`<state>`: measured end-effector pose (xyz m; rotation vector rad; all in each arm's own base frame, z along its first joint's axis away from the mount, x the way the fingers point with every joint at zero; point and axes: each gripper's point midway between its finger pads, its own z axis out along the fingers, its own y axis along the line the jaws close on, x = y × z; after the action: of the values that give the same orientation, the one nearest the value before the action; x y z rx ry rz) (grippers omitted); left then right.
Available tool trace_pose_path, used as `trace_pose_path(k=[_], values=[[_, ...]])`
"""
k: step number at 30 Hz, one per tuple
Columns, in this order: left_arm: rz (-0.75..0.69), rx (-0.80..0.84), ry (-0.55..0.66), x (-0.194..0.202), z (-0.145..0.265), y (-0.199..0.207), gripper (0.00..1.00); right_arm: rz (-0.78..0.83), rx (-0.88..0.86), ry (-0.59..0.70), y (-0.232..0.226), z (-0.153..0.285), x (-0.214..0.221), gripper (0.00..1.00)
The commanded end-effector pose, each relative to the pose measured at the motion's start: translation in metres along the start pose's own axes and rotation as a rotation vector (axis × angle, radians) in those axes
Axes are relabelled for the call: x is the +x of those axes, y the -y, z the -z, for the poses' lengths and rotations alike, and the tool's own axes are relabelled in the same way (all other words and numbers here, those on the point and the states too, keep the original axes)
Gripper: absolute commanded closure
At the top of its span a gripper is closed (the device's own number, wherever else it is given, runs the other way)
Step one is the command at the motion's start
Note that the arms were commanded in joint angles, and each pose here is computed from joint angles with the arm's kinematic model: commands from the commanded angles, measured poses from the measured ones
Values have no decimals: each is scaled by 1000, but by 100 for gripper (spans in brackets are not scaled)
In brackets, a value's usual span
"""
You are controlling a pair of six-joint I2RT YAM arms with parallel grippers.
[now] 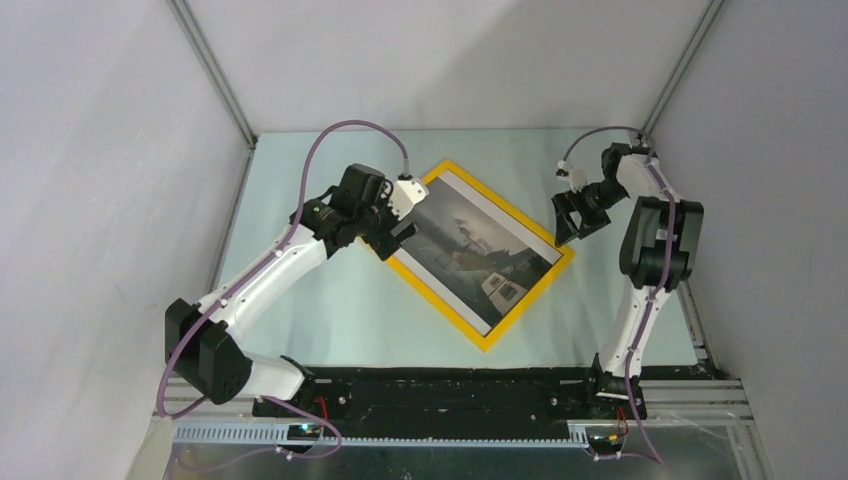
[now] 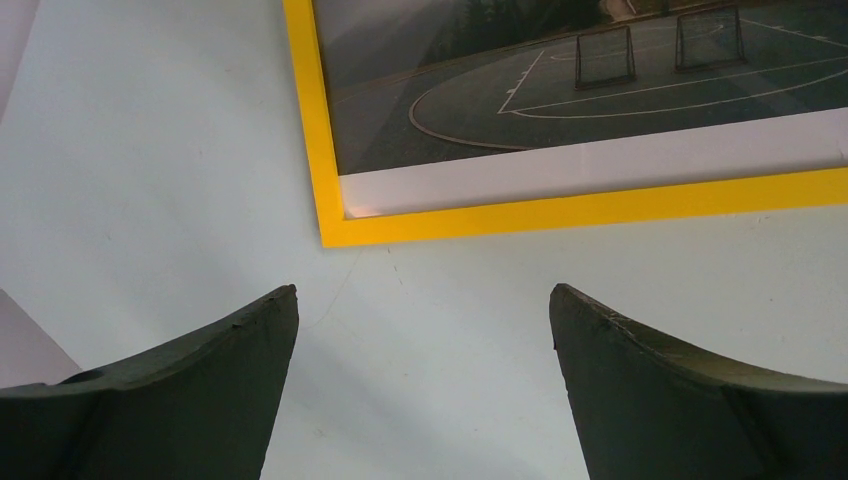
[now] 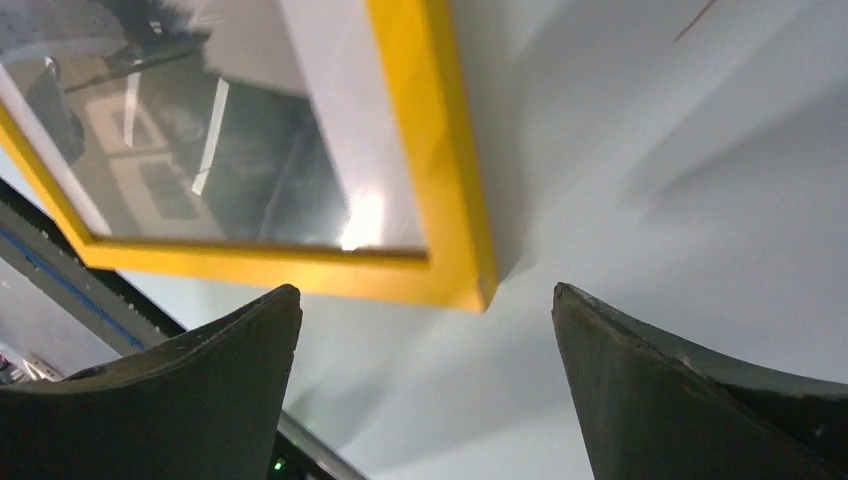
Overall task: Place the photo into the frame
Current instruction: Turn over the photo frame at the center of the board, then adjust the photo frame at the center of the board.
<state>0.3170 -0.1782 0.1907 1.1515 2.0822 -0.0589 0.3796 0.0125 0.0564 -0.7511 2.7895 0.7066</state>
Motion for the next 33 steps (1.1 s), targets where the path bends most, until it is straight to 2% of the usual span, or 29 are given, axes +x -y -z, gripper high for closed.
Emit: trace_pose_path(k=[1, 10, 16, 26, 33], values=[[34, -74, 51, -12, 13, -16, 0, 58, 129, 59, -14, 27, 7, 1], [49, -102, 66, -8, 18, -19, 0, 10, 94, -30, -49, -2, 63, 0], [88, -152, 23, 2, 9, -30, 0, -24, 105, -46, -46, -23, 63, 1], [405, -166, -124, 34, -50, -92, 0, -86, 161, -34, -28, -41, 38, 1], [671, -40, -222, 62, -111, -95, 0, -181, 158, 55, -3, -33, -1, 1]])
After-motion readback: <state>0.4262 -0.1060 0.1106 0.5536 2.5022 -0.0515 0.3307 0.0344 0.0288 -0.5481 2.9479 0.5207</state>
